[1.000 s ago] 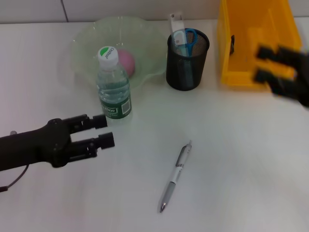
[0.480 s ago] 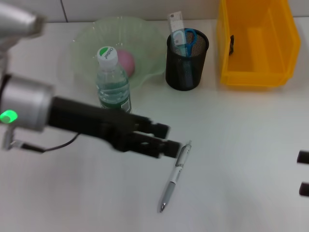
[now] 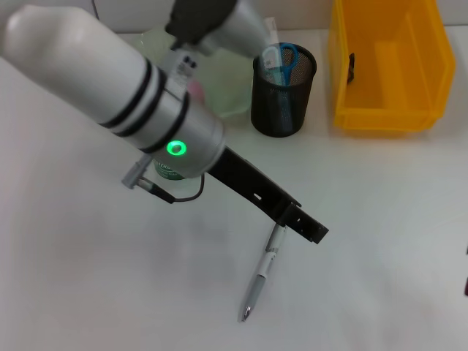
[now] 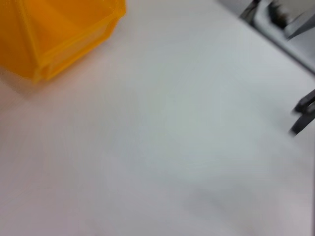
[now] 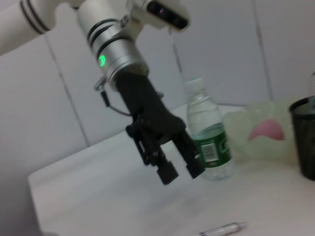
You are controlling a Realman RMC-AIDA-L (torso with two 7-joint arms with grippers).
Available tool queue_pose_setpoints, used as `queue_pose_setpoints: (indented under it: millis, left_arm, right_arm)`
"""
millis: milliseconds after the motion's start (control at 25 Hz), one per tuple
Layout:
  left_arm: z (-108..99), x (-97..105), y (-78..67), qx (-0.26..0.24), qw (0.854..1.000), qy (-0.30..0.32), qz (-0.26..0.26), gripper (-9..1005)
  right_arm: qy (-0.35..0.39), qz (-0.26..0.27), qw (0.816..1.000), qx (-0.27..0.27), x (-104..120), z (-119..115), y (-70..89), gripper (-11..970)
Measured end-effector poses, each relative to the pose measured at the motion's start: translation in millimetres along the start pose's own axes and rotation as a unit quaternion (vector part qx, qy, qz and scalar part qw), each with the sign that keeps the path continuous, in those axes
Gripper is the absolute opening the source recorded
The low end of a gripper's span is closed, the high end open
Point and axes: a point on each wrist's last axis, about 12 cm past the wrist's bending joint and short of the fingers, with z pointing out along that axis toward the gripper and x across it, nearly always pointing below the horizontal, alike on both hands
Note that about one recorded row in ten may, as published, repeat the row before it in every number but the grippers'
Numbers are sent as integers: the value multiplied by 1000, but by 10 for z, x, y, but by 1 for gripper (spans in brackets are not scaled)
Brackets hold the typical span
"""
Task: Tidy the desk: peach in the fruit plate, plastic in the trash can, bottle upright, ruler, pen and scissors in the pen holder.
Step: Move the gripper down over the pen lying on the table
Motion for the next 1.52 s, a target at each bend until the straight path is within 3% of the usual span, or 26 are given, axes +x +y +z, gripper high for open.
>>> queue_pose_setpoints:
  millis: [160,200,280,400,640,720,1120,1520]
  left_arm:
    - [29,-7,-7,-15,1000,6,-1,663]
    - [135,7,-36,-60,998,30,-1,663]
    - [135,7,-36,-60,998,30,-1,663]
    - [271,42,-113,-102,993,59,12,663]
    - [271,42,-113,-102,993,59,12,662]
    - [400,100,-162,-103,992,61,28,661]
    - [524,164,-198,-107,991,71,46,660]
    - [552,190,-143,-143,984,82,70,658]
  right_arm:
    - [-5,0,1000,16,6,-59,5,644]
    - [-4,0,1000,19,8,-69,5,643]
    - [-3,-1,1000,21,8,-68,-1,642]
    - [-4,-3,1000,23,-4,-48,-23,642]
    - [-5,-6,1000,22,-31,-22,-50,643]
    - [-7,-7,1000,22,-37,-17,-54,643]
    - [-11,-8,1000,18,-59,23,-75,643]
    - [-13,-6,1000,21,-37,62,-71,642]
